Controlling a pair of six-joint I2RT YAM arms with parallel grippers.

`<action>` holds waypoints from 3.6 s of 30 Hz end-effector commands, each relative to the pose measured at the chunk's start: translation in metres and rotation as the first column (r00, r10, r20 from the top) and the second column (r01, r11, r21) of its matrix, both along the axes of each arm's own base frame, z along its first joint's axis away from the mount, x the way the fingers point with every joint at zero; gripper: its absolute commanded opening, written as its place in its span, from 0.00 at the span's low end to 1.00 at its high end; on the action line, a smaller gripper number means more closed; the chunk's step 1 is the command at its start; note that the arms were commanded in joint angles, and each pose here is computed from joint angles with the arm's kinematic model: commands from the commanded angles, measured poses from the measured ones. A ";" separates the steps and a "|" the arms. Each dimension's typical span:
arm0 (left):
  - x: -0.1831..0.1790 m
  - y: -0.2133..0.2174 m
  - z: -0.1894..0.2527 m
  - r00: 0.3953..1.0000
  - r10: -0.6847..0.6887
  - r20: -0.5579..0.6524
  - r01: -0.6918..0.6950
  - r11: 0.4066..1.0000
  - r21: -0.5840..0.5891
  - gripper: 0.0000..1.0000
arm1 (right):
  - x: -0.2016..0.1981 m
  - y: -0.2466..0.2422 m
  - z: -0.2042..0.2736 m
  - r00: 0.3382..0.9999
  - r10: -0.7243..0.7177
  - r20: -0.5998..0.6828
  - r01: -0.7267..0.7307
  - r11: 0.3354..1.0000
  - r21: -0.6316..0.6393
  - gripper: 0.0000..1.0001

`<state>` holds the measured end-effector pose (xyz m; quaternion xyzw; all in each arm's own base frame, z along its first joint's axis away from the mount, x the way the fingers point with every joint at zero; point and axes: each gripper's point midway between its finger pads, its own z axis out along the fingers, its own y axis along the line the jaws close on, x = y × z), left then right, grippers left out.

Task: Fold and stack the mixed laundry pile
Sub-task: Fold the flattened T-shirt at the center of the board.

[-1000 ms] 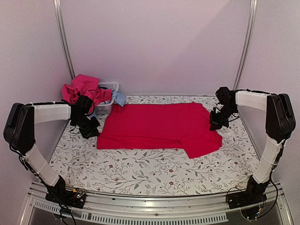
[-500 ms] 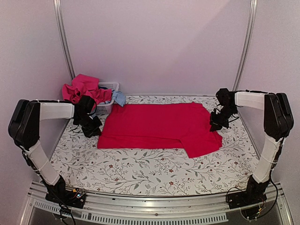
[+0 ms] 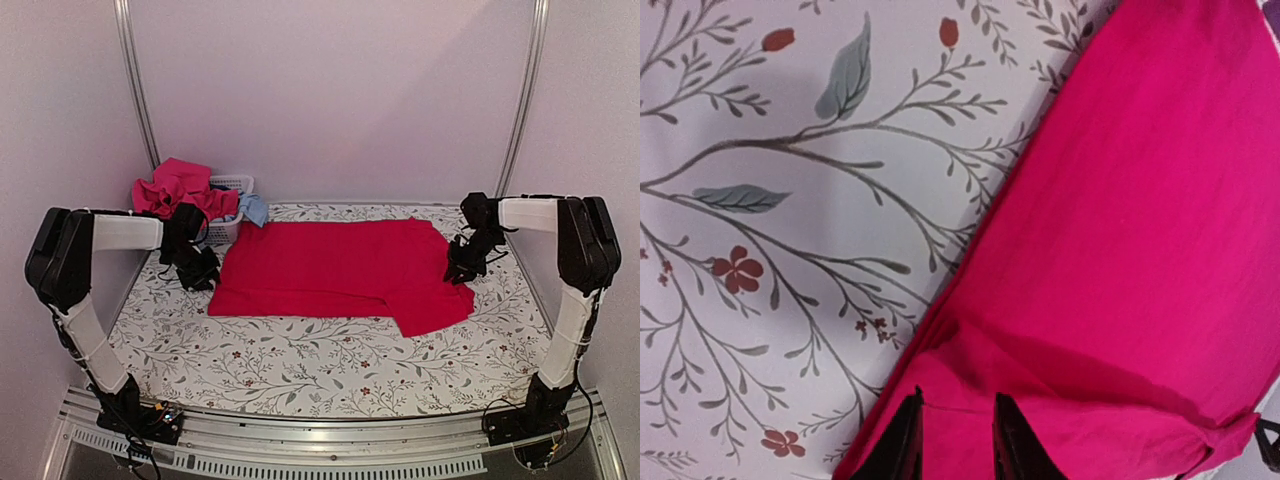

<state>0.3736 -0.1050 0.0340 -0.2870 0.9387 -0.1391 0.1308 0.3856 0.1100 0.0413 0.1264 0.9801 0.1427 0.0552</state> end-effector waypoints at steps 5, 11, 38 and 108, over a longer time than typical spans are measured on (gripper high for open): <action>-0.004 0.018 0.034 0.997 -0.012 0.082 0.012 1.000 0.004 0.59 | 0.008 -0.028 0.053 0.992 -0.045 0.118 0.036 0.996 0.079 0.54; -0.049 0.016 0.031 0.998 -0.001 0.057 0.005 0.998 -0.067 0.57 | -0.050 -0.044 0.037 0.994 -0.098 0.050 0.095 0.993 0.071 0.49; -0.066 0.001 -0.025 1.000 -0.009 -0.029 0.006 0.995 -0.103 0.45 | -0.068 -0.045 -0.031 0.991 -0.130 0.025 0.127 0.987 0.102 0.36; -0.205 -0.442 0.013 0.044 -0.896 0.443 0.963 0.156 0.220 0.46 | -0.184 -0.024 -0.024 0.986 -0.108 -0.130 0.132 0.973 0.190 0.27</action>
